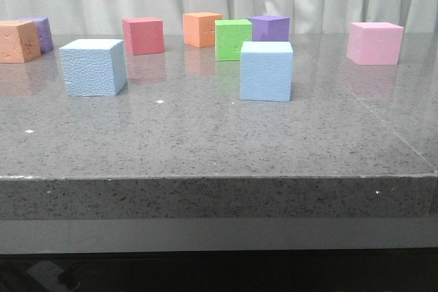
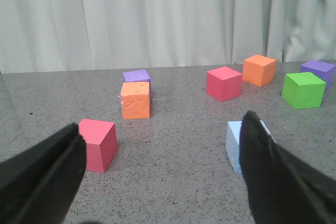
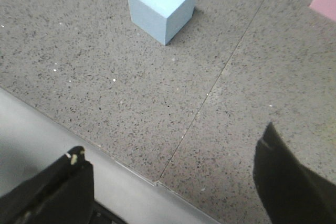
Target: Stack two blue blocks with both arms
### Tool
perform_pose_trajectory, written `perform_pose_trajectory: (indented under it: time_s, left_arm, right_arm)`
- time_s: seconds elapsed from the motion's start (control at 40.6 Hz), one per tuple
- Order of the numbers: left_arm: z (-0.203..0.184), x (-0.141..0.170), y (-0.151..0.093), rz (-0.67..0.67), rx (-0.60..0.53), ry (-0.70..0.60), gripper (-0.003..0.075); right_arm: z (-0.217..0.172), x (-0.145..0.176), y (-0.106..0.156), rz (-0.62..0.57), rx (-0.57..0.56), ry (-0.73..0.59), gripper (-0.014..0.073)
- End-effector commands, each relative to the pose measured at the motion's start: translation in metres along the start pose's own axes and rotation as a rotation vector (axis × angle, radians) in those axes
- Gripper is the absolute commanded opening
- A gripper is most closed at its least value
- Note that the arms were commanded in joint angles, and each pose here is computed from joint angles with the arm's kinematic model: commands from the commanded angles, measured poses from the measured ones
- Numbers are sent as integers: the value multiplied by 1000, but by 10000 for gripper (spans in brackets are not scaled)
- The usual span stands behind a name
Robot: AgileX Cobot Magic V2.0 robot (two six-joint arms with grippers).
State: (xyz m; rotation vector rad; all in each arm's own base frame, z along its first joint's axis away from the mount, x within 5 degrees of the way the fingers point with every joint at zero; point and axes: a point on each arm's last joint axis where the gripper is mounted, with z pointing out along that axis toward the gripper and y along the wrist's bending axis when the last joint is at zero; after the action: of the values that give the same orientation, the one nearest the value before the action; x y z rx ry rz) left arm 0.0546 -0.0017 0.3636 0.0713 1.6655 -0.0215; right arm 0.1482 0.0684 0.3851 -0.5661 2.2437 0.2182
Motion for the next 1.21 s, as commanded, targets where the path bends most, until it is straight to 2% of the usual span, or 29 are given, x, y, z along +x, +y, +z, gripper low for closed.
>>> perform_pose_trajectory:
  time_s: [0.0, 0.222, 0.887, 1.035, 1.183]
  left_arm:
    - [0, -15, 0, 0, -1, -82, 586]
    - [0, -15, 0, 0, -1, -82, 586]
    - [0, -17, 0, -10, 5, -102, 586]
    - [6, -31, 0, 25, 0, -75, 586]
    - [17, -50, -11, -13, 141, -51, 586]
  right_arm:
    - [-28, 7, 1, -11, 15, -181, 624]
    - [-50, 35, 4, -13, 22, -264, 624]
    - [-52, 39, 4, -14, 20, -244, 624]
    - [-52, 39, 4, -14, 20, -244, 624]
    - [-52, 39, 4, -14, 20, -244, 624]
